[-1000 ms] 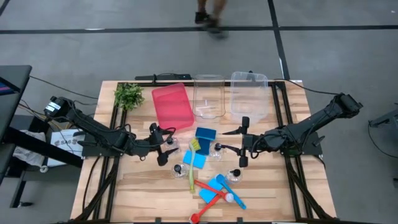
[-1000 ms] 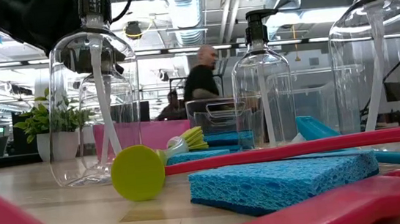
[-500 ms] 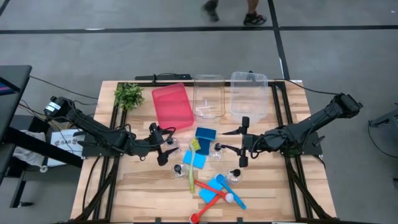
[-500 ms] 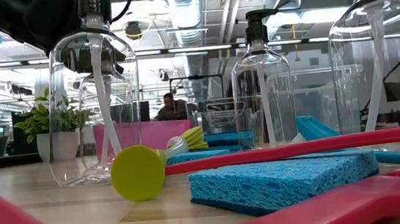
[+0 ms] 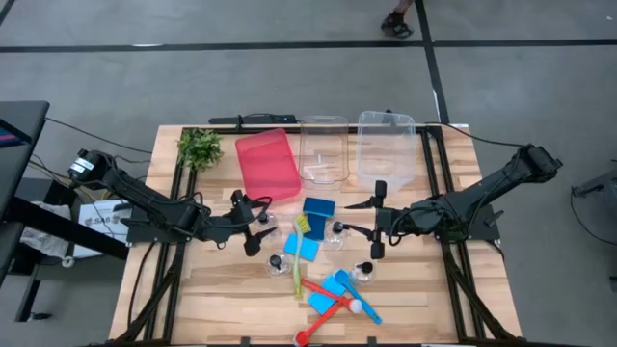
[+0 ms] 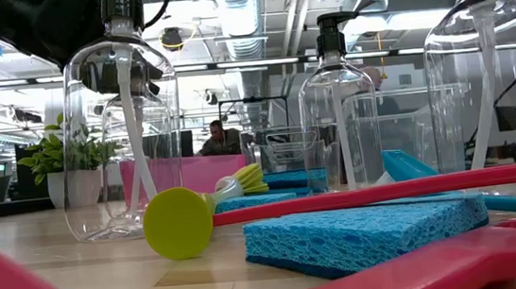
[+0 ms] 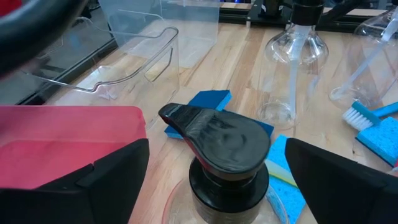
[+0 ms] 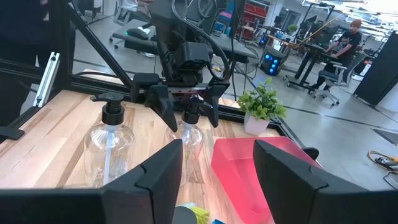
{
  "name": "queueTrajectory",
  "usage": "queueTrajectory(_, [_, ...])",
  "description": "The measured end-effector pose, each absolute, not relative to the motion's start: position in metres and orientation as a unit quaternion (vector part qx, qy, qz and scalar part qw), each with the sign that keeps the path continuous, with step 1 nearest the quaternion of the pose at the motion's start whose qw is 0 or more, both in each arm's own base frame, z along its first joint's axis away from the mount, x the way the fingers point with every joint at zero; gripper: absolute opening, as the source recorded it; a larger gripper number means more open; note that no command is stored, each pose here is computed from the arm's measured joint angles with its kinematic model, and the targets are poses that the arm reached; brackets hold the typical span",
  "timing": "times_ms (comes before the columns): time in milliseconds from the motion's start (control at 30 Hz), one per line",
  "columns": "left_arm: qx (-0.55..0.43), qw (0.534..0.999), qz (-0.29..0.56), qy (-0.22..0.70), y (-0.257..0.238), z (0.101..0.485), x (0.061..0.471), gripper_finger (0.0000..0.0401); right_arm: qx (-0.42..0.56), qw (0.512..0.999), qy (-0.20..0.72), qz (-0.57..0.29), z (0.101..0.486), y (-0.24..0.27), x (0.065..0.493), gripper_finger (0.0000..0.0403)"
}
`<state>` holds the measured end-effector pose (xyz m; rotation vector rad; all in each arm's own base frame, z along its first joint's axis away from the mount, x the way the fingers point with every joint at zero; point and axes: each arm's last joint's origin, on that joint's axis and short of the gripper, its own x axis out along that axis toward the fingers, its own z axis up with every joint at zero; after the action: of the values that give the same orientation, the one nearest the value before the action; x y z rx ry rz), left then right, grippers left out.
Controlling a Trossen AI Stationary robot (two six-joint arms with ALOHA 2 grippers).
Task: Pick & Place Kitchen Sink Supplies
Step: Put the transparent soap dispenser into the red bin
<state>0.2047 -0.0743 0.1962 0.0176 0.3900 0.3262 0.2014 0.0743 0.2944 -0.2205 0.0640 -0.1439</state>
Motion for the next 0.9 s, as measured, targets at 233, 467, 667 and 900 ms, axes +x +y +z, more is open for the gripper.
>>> queueTrajectory(233, [0.009,0.968,0.161,0.193,-0.0743,0.1961,0.2047,0.0313,-0.11,0.99,0.033,-0.077,0.2944,0.072,0.2022,0.0187])
queueTrajectory(467, [0.009,0.968,0.161,0.193,-0.0743,0.1961,0.2047,0.0255,-0.11,0.99,0.033,-0.077,0.2944,0.072,0.2022,0.0186])
queueTrajectory(667, [0.009,0.968,0.161,0.193,-0.0743,0.1962,0.2047,0.0211,-0.109,0.99,0.033,-0.077,0.2944,0.072,0.2022,0.0182])
queueTrajectory(900, [0.009,0.968,0.161,0.193,-0.0743,0.1962,0.2047,0.0158,-0.109,0.99,0.033,-0.077,0.2944,0.072,0.2022,0.0182])
